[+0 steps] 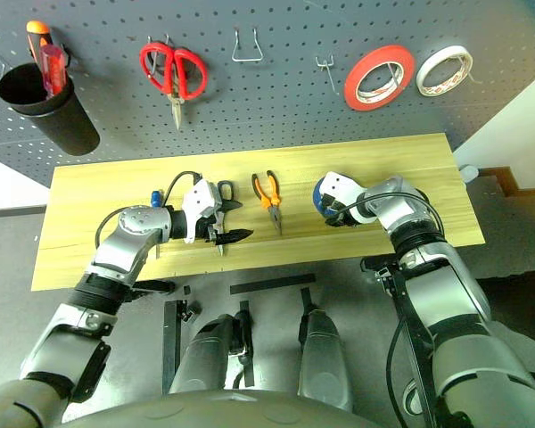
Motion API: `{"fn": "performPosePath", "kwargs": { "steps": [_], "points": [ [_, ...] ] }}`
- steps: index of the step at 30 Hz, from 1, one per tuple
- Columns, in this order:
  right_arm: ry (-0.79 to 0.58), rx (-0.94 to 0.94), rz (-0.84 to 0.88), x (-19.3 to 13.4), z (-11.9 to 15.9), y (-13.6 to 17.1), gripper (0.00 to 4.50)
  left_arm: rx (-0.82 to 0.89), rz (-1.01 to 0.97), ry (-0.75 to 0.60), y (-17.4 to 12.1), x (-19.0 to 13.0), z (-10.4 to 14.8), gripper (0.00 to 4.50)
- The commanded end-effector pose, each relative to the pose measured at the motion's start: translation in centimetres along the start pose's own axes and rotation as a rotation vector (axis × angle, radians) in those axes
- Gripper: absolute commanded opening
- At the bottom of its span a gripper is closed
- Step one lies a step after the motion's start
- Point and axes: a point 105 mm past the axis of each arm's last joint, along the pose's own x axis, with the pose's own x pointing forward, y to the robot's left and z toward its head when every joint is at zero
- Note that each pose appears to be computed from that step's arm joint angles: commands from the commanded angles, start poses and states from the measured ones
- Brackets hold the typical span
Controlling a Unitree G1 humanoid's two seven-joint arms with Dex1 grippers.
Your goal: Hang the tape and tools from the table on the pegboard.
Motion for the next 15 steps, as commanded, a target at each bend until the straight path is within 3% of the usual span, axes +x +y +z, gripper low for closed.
{"fn": "performPosePath", "kwargs": {
  "steps": [1, 2, 6, 11, 15],
  "points": [
    [0.020, 0.003, 0.028, 0.5, -0.3, 0.6, 0.82, 0.014, 0.010, -0.039, -0.2, -0.6, 0.8, 3.84],
    [0.013, 0.004, 0.024, 0.3, -0.2, 0.5, 0.65, 0.009, 0.012, -0.043, -0.2, -0.7, 0.8, 3.84],
    [-0.054, 0.031, 0.023, -0.7, 0.7, 0.3, 0.65, -0.005, 0.035, -0.063, -0.1, -1.3, 0.9, 3.84],
    [-0.310, 0.119, 0.059, -5.9, 3.6, 1.2, 0.64, 0.046, 0.010, -0.140, -0.8, -3.2, 2.0, 3.84],
    [-0.459, 0.086, 0.053, -9.9, 5.0, 2.8, 0.64, 0.081, -0.031, -0.258, -1.3, -4.8, 3.4, 3.84]
  ]
}}
